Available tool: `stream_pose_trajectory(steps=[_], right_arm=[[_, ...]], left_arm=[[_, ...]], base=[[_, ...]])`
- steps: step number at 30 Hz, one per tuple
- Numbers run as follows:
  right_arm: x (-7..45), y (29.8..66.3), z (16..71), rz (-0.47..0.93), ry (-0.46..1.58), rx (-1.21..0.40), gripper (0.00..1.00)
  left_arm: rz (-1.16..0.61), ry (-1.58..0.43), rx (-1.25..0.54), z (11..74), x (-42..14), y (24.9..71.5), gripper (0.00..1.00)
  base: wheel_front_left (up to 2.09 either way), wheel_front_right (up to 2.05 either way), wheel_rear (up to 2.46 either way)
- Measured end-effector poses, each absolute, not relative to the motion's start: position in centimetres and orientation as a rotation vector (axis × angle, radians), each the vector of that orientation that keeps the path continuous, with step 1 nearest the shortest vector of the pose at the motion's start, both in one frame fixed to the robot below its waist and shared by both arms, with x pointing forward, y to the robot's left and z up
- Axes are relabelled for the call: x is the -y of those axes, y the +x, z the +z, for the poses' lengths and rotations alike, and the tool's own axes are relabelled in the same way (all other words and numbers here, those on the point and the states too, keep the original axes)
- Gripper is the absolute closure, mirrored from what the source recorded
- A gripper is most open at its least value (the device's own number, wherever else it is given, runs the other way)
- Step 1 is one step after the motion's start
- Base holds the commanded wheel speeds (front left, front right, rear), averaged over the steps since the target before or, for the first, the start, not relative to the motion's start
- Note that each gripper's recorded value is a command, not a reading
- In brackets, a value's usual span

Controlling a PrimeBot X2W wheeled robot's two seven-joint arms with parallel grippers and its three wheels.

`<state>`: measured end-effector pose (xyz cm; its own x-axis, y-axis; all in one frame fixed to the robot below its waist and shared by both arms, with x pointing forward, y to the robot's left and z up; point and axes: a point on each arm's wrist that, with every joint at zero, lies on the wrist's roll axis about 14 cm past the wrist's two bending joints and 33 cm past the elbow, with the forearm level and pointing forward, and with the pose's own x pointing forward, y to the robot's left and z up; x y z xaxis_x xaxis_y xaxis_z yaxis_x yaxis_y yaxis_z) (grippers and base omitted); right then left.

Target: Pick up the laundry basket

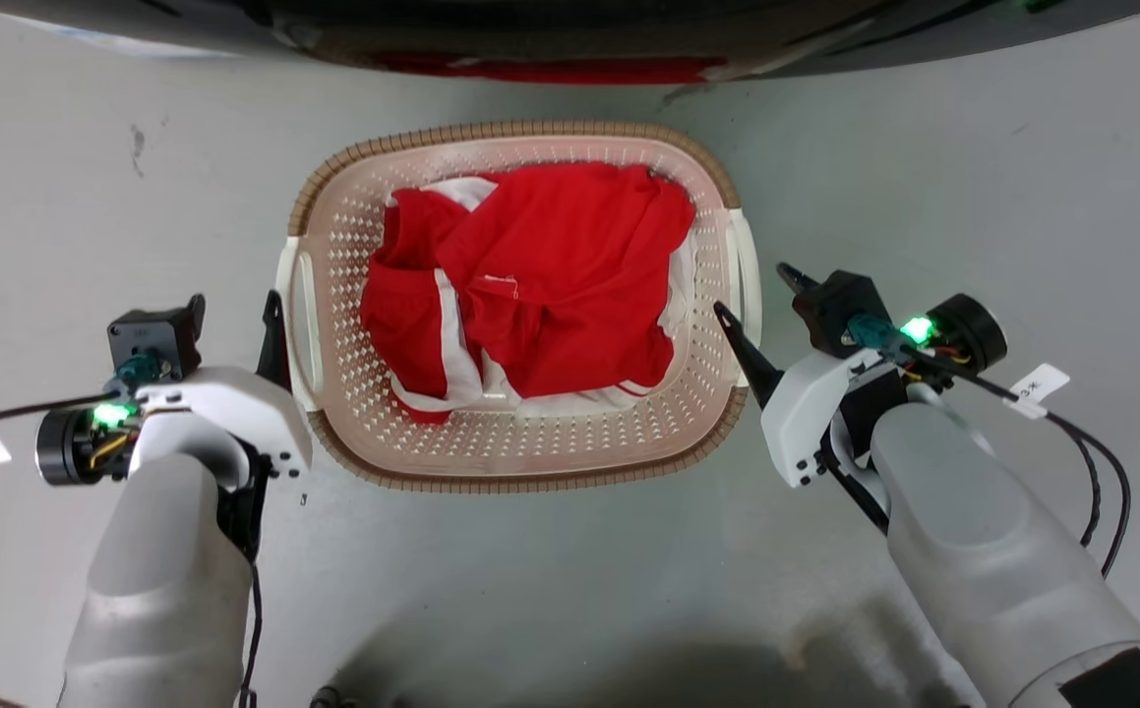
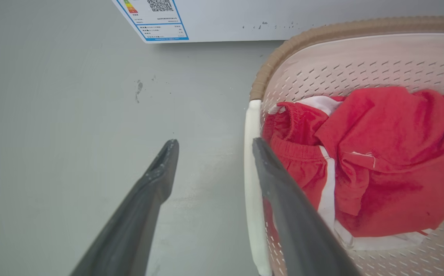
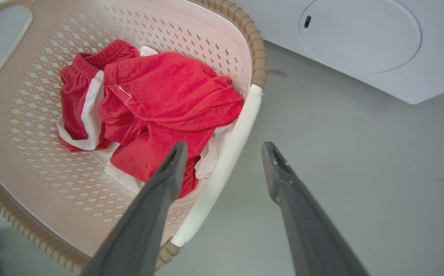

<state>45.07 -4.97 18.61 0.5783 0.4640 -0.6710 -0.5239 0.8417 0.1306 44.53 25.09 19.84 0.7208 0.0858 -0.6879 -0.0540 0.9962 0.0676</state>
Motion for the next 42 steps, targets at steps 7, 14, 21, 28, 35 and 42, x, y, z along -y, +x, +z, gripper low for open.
stream_pose_trajectory(steps=[7, 14, 21, 28, 35, 42], right_arm=[[4.7, 44.8, 16.4, 0.597, -0.088, -0.807, 0.0], [4.4, 44.6, 14.9, 0.614, -0.084, -0.839, 0.0], [4.1, 44.1, 13.6, 0.634, -0.089, -0.877, 0.0], [4.0, 43.8, 13.0, 0.648, -0.094, -0.897, 1.0], [3.8, 44.0, 13.4, 0.643, -0.089, -0.9, 1.0], [4.0, 44.4, 15.1, 0.635, -0.097, -0.881, 1.0]], left_arm=[[0.056, 0.045, -0.799, 17.9, -24.4, 44.8, 0.0], [0.04, 0.042, -0.841, 16.2, -23.9, 44.6, 0.0], [0.026, 0.04, -0.879, 14.9, -23.4, 44.4, 0.0], [0.008, 0.045, -0.91, 14.2, -22.8, 44.0, 1.0], [-0.014, 0.025, -0.914, 14.4, -21.7, 43.9, 1.0], [-0.025, 0.01, -0.894, 16.2, -21.2, 43.9, 1.0]], base=[[0.0, 0.0, 0.0], [0.0, 0.0, 0.0], [0.0, 0.0, 0.0], [0.0, 0.0, 0.0], [0.0, 0.0, 0.0], [0.0, 0.0, 0.0]])
